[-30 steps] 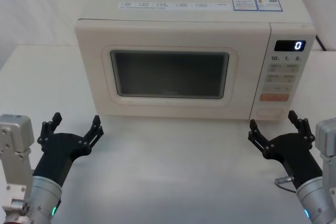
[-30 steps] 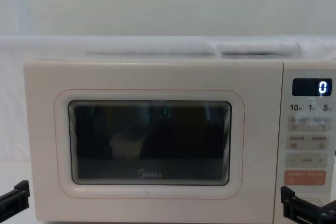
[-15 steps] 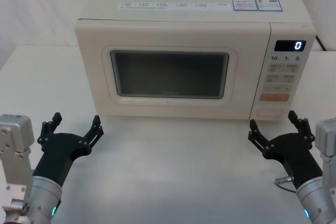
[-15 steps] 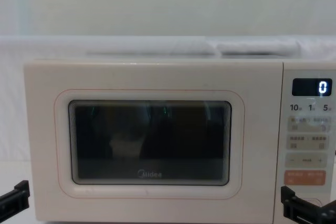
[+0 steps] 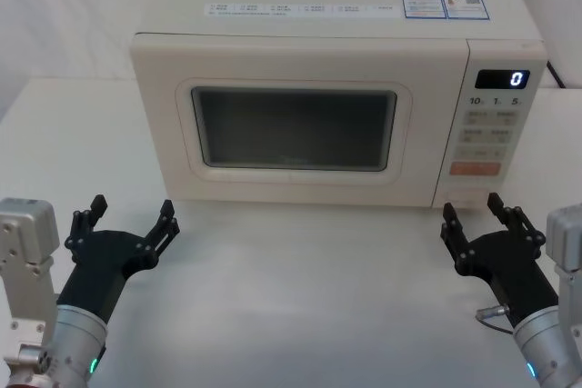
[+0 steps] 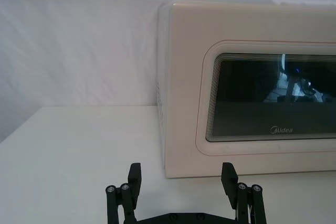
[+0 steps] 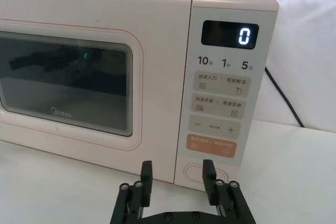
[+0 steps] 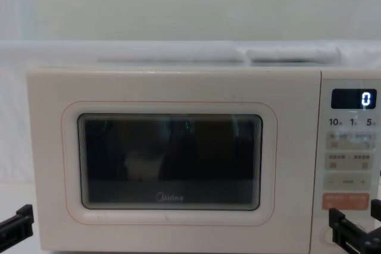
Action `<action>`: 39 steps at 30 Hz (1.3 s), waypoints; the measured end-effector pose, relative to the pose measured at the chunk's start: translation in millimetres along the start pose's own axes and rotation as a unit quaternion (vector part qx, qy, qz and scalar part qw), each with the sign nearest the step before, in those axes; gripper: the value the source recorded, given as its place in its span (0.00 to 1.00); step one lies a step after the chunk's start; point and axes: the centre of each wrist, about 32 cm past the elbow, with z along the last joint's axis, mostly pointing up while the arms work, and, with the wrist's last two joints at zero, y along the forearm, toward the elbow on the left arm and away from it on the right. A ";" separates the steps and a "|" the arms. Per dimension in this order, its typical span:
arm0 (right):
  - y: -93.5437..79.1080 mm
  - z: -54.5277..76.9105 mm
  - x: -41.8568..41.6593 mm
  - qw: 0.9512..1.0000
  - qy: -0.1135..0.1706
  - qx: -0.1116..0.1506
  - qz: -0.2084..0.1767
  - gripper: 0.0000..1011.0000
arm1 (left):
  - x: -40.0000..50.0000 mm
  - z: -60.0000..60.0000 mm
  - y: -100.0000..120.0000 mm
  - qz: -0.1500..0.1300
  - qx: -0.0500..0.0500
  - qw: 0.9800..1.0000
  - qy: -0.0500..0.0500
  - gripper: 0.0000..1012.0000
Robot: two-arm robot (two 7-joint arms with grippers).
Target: Press the button to open the microwave door with one hand; close the microwave door with the other hand.
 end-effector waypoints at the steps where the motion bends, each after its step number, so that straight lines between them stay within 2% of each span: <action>1: 0.0 0.0 0.0 1.000 0.000 0.000 0.000 0.62 | 0.0 0.0 0.0 0.000 0.000 1.000 0.000 0.99; 2: 0.0 0.0 0.0 1.000 0.000 0.000 0.000 0.57 | 0.0 0.0 0.0 0.000 0.000 1.000 0.000 0.99; 6: 0.0 0.0 0.0 1.000 0.000 0.000 0.000 0.46 | 0.0 0.0 0.0 0.000 0.000 1.000 0.000 0.99; 7: 0.0 0.0 0.0 1.000 0.000 0.000 0.000 0.40 | 0.0 0.0 0.0 0.000 0.000 1.000 0.000 0.99; 14: 0.0 0.0 0.0 1.000 0.000 0.000 0.000 0.23 | 0.0 0.0 0.0 0.000 0.000 1.000 0.000 0.99; 15: 0.0 0.0 0.0 1.000 0.000 0.000 0.000 0.17 | 0.0 0.0 0.0 0.000 0.000 1.000 0.000 0.99; 20: 0.0 0.0 0.0 1.000 0.000 0.000 0.000 0.03 | 0.0 0.0 0.0 0.000 0.000 1.000 0.000 0.99; 22: 0.0 0.0 0.0 1.000 0.000 0.000 0.000 0.00 | 0.0 0.0 0.0 0.000 0.000 1.000 0.000 0.99; 39: 0.0 0.0 0.0 1.000 0.000 0.000 0.000 0.00 | 0.0 0.0 0.0 0.000 0.000 1.000 0.000 0.99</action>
